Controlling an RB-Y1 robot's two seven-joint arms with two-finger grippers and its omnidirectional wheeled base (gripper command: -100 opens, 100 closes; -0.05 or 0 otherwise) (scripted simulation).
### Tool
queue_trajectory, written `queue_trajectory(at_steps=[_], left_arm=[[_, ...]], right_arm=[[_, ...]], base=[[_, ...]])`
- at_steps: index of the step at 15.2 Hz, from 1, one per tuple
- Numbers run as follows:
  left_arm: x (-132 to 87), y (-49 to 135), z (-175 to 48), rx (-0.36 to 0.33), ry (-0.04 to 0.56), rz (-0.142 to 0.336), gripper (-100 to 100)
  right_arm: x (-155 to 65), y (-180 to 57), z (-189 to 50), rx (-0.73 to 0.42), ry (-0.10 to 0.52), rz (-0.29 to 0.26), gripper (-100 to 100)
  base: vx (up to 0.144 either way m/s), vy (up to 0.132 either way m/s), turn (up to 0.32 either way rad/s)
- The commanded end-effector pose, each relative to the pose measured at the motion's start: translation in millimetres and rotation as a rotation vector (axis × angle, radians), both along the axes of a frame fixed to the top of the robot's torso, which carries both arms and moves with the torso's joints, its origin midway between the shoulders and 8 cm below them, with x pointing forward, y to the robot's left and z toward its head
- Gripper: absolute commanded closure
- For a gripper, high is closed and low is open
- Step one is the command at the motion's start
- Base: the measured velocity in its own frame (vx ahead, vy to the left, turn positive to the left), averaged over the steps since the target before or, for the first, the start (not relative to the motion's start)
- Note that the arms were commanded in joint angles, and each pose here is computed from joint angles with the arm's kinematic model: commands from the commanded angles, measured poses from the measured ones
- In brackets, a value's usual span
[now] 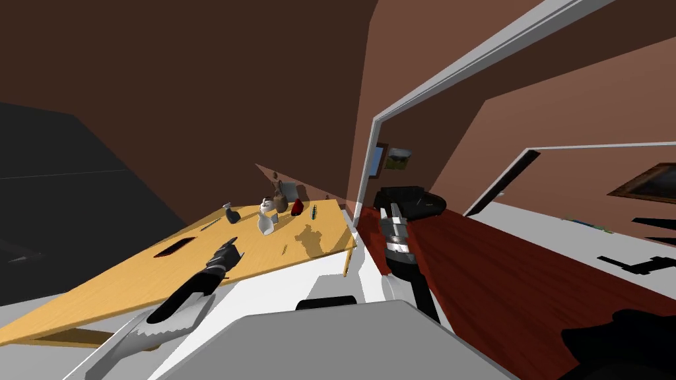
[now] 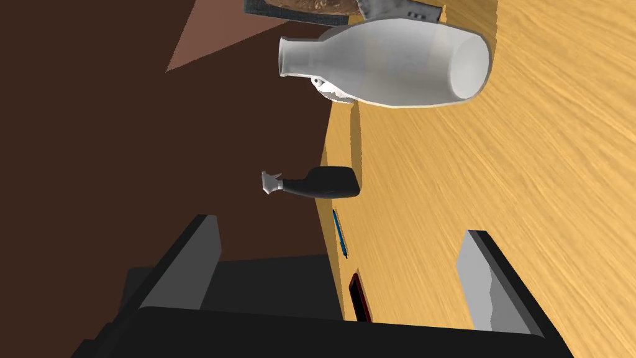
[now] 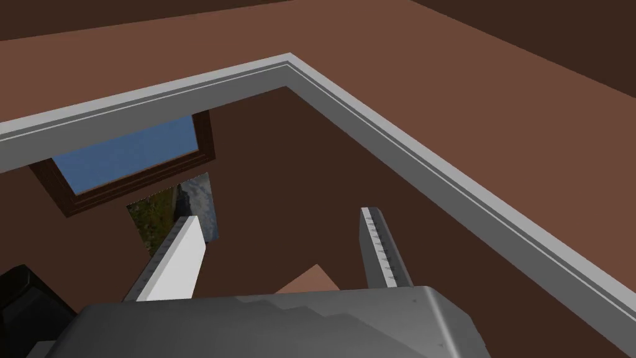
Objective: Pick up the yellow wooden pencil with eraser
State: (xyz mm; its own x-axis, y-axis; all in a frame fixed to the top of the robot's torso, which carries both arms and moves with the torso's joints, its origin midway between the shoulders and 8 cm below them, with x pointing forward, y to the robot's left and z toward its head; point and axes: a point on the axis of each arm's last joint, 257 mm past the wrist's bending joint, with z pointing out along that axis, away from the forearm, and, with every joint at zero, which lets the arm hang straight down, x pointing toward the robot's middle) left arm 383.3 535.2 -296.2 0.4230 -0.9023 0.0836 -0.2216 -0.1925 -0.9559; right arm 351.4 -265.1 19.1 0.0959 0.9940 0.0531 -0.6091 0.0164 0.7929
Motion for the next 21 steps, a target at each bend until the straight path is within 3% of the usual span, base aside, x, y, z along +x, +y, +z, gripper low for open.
queue_trajectory(at_steps=[1, 3, 4, 6, 7, 8, 10, 11, 13, 14, 16, 18, 19, 21], left_arm=[[-13.4, 28.3, -15.3, -0.059, 0.039, 0.074, -100], [-21.3, 33.7, -29.1, -0.08, 0.064, 0.096, -100], [-31.4, 55.9, -35.7, -0.125, 0.085, 0.159, -100], [-41.8, 61.2, -51.2, -0.153, 0.115, 0.19, -100], [-51.4, 81.6, -54.1, -0.196, 0.12, 0.251, -100], [-61.9, 85.8, -67.8, -0.22, 0.147, 0.28, -100], [-65.1, 86.4, -71.7, -0.229, 0.159, 0.29, -100], [-84.2, 108.9, -83.7, -0.283, 0.173, 0.371, -100], [-90.6, 108.8, -90.8, -0.305, 0.197, 0.394, -100], [-100.0, 125.9, -90.4, -0.35, 0.184, 0.456, -100], [-117.6, 127.9, -108.1, -0.383, 0.229, 0.503, -100], [-117.8, 127.9, -108.3, -0.383, 0.229, 0.503, -100], [-132.2, 141.5, -111.8, -0.447, 0.228, 0.584, -100], [-146.1, 143.3, -124.3, -0.462, 0.256, 0.615, -100]], right_arm=[[0.0, 0.0, 0.0, 0.0, 0.0, 0.0, 0], [0.0, 0.1, 0.1, 0.0, 0.0, 0.0, 0], [0.0, 0.0, 0.0, 0.0, 0.0, 0.0, 0], [0.0, 0.1, 0.0, 0.0, 0.0, 0.0, 0], [0.0, 0.0, 0.0, 0.0, 0.0, 0.0, 0], [0.0, 0.1, 0.1, 0.0, 0.0, 0.0, 0], [0.0, 0.0, 0.0, 0.0, 0.0, 0.0, 0], [0.0, 0.0, 0.0, 0.0, 0.0, 0.0, 0], [0.0, 0.1, 0.0, 0.0, 0.0, 0.0, 0], [0.0, 0.0, 0.0, 0.0, 0.0, 0.0, 0], [0.0, 0.1, 0.0, 0.0, 0.0, 0.0, 0], [0.0, 0.0, 0.0, 0.0, 0.0, 0.0, 0], [0.0, 0.0, 0.0, 0.0, 0.0, 0.0, 0], [0.0, 0.1, 0.1, 0.0, 0.0, 0.0, 0]], base=[[0.002, 0.01, -0.286], [0.005, 0.022, -0.293], [0.005, 0.023, -0.377], [0.0, 0.033, -0.231], [0.001, 0.024, -0.348], [0.002, 0.029, -0.402], [0.001, 0.024, -0.044], [0.005, 0.011, -0.304], [0.002, 0.024, -0.277], [-0.002, 0.024, -0.321], [-0.003, 0.031, -0.271], [0.001, 0.014, 0.038], [0.001, 0.003, -0.284], [-0.003, 0.022, -0.322]])
